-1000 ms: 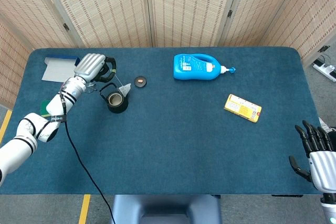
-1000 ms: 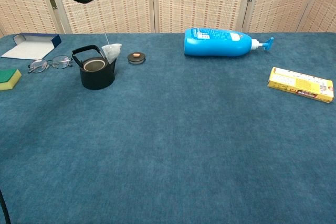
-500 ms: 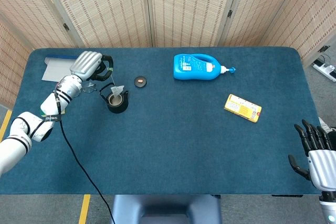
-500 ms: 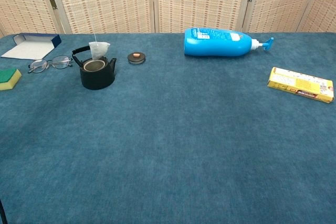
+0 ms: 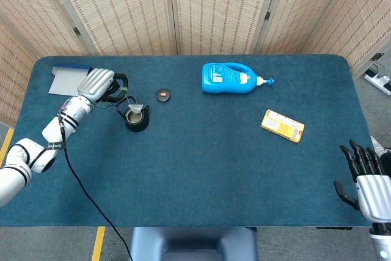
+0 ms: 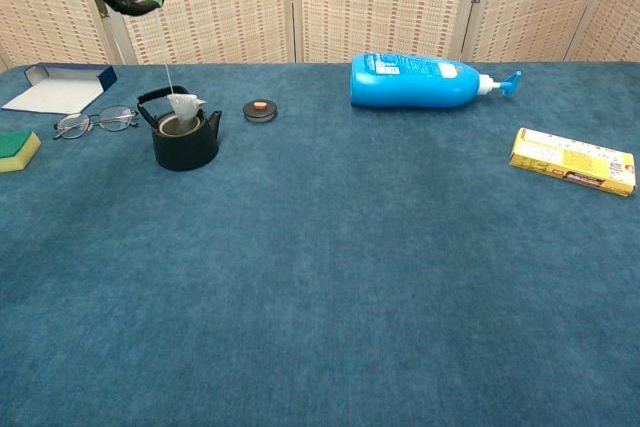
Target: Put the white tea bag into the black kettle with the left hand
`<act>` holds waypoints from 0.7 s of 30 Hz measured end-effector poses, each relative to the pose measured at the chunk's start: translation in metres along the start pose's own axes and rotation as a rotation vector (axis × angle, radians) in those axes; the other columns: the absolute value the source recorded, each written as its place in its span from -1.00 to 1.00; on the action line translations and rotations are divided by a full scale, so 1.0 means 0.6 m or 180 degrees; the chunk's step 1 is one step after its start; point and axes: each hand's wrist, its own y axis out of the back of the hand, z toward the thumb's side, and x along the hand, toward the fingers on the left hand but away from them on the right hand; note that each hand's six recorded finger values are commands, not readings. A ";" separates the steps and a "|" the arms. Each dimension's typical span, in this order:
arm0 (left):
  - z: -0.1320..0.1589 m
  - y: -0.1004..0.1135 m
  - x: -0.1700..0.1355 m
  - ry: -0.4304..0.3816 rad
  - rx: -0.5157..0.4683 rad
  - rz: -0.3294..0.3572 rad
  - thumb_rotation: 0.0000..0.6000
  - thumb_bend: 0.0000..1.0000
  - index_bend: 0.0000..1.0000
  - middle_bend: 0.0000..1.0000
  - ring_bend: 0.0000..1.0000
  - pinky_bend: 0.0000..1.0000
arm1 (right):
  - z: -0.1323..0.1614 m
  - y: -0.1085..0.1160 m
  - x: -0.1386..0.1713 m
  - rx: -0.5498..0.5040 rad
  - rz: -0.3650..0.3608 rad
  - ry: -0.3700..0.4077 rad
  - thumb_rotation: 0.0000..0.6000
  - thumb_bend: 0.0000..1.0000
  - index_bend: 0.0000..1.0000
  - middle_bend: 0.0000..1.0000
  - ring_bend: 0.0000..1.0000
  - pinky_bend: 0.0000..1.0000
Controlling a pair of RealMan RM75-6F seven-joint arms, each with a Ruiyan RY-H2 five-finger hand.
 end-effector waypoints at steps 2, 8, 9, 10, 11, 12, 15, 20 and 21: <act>-0.002 -0.009 -0.012 -0.0027 -0.0018 -0.0033 1.00 0.13 0.35 1.00 1.00 1.00 | 0.002 -0.001 0.000 0.0007 0.0006 0.0009 1.00 -0.21 -1.00 -1.00 -1.00 -1.00; -0.019 -0.049 -0.056 -0.0033 -0.0169 -0.0155 1.00 0.13 0.35 1.00 1.00 1.00 | 0.008 -0.004 0.003 0.0035 0.0004 0.0045 1.00 -0.21 -1.00 -1.00 -1.00 -1.00; -0.020 -0.057 -0.060 -0.0035 -0.0183 -0.0189 1.00 0.13 0.35 1.00 1.00 1.00 | 0.009 -0.005 0.004 0.0040 0.0009 0.0050 1.00 -0.20 -1.00 -1.00 -1.00 -1.00; -0.019 -0.067 -0.063 -0.0047 -0.0198 -0.0223 1.00 0.13 0.35 1.00 1.00 1.00 | 0.010 -0.006 0.004 0.0049 0.0017 0.0059 1.00 -0.21 -1.00 -1.00 -1.00 -1.00; -0.018 -0.075 -0.064 -0.0058 -0.0213 -0.0247 1.00 0.13 0.35 1.00 1.00 1.00 | 0.012 -0.007 0.005 0.0057 0.0022 0.0068 1.00 -0.21 -1.00 -1.00 -1.00 -1.00; -0.016 -0.083 -0.066 -0.0072 -0.0232 -0.0272 1.00 0.13 0.35 1.00 1.00 1.00 | 0.013 -0.008 0.005 0.0064 0.0024 0.0079 1.00 -0.21 -1.00 -1.00 -1.00 -1.00; -0.009 -0.111 -0.071 -0.0130 -0.0280 -0.0339 1.00 0.13 0.35 1.00 1.00 1.00 | 0.018 -0.008 0.009 0.0073 0.0010 0.0107 1.00 -0.21 -1.00 -1.00 -1.00 -1.00; 0.000 -0.148 -0.087 -0.0244 -0.0347 -0.0391 1.00 0.13 0.34 1.00 1.00 1.00 | 0.016 -0.005 0.014 0.0067 -0.0018 0.0111 1.00 -0.21 -1.00 -1.00 -1.00 -1.00; 0.001 -0.153 -0.091 -0.0263 -0.0357 -0.0394 1.00 0.13 0.33 1.00 1.00 1.00 | 0.016 -0.005 0.015 0.0066 -0.0018 0.0112 1.00 -0.21 -1.00 -1.00 -1.00 -1.00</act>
